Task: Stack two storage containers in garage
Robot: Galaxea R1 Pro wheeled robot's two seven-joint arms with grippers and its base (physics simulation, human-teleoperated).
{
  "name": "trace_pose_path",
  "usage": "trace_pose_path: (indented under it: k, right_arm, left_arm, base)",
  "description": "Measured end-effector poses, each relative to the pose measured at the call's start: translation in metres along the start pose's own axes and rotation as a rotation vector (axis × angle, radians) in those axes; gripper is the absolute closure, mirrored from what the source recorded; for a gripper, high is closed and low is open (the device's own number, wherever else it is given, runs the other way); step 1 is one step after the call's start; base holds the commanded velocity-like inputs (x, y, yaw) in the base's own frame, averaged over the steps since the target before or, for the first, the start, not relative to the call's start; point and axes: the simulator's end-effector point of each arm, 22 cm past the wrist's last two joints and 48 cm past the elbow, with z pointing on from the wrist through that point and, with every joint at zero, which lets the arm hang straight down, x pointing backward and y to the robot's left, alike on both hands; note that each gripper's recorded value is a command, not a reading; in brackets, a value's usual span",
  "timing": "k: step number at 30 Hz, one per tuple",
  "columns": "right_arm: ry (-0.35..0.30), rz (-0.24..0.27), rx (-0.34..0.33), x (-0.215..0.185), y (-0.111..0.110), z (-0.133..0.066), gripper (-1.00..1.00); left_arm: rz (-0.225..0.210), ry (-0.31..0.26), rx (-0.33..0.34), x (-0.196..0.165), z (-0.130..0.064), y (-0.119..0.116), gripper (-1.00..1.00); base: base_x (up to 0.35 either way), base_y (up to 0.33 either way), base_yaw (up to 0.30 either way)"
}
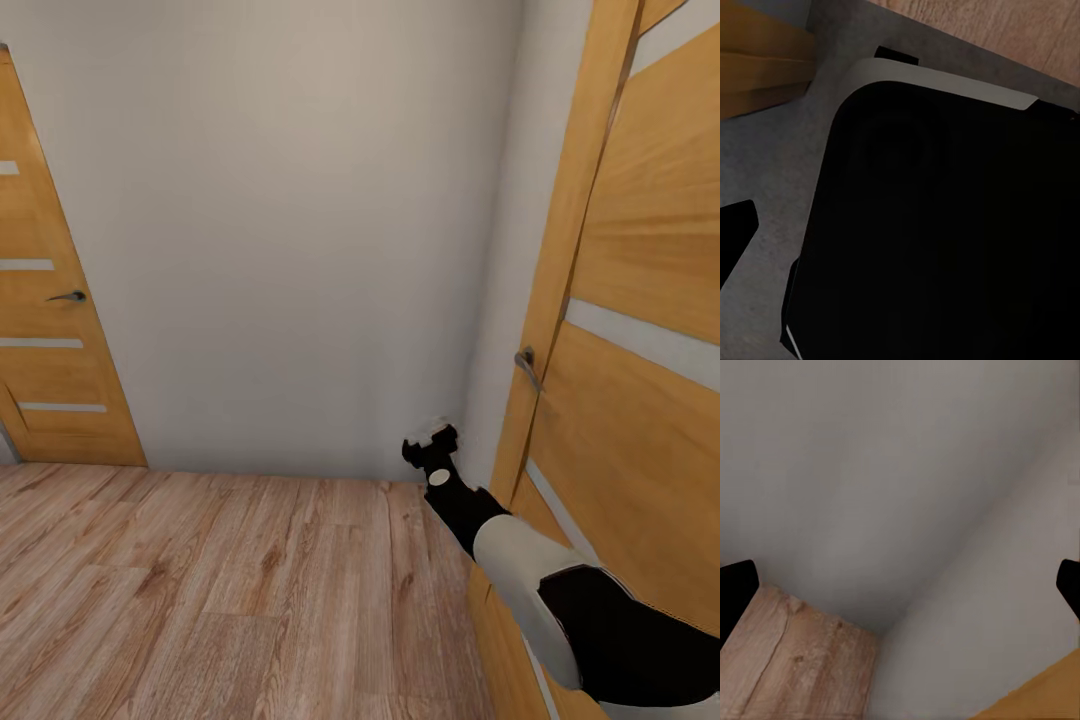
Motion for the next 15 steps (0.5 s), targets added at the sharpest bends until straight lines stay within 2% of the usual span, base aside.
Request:
trace_pose_path:
  k: [1, 2, 5, 7, 8, 10, 11, 12, 13, 15]
  right_arm:
    - [0.007, 0.001, -0.012, 0.002, 0.008, -0.001, -1.00]
    - [0.037, -0.001, -0.047, 0.014, 0.027, -0.006, -1.00]
    - [0.111, -0.009, -0.085, 0.051, 0.043, -0.014, -1.00]
    - [0.166, 0.028, -0.115, 0.076, 0.054, -0.022, -1.00]
    - [0.191, 0.068, -0.133, 0.086, 0.061, -0.025, -1.00]
    - [0.212, 0.110, -0.154, 0.092, 0.067, -0.028, -1.00]
    - [0.290, 0.171, -0.168, 0.138, 0.059, -0.038, -1.00]
    - [0.339, 0.181, -0.166, 0.173, 0.052, -0.048, -1.00]
    - [0.363, 0.181, -0.169, 0.190, 0.051, -0.054, -1.00]
    - [0.466, 0.187, -0.188, 0.263, 0.056, -0.092, -1.00]
  left_arm:
    - [0.000, 0.000, 0.000, 0.000, 0.000, 0.000, -1.00]
    - [0.000, 0.000, 0.000, 0.000, 0.000, 0.000, -1.00]
    - [0.000, 0.000, 0.000, 0.000, 0.000, 0.000, -1.00]
    - [0.000, 0.000, 0.000, 0.000, 0.000, 0.000, -1.00]
    - [0.000, 0.000, 0.000, 0.000, 0.000, 0.000, -1.00]
    - [0.000, 0.000, 0.000, 0.000, 0.000, 0.000, -1.00]
    - [0.000, 0.000, 0.001, 0.000, 0.000, 0.000, -1.00]
    - [0.000, 0.000, 0.001, 0.000, 0.000, 0.000, -1.00]
    - [0.000, 0.000, 0.001, 0.000, 0.000, 0.000, -1.00]
    - [-0.001, 0.001, 0.000, 0.000, 0.000, 0.000, -1.00]
  base:
    - [0.000, 0.000, 0.000]
    - [0.000, 0.000, 0.000]
    - [0.000, 0.000, 0.000]
    - [0.000, 0.000, 0.000]
    - [0.000, 0.000, 0.000]
    - [0.000, 0.000, 0.000]
    - [0.000, 0.000, 0.000]
    - [0.000, 0.000, 0.000]
    - [0.000, 0.000, 0.000]
    - [0.000, 0.000, 0.000]
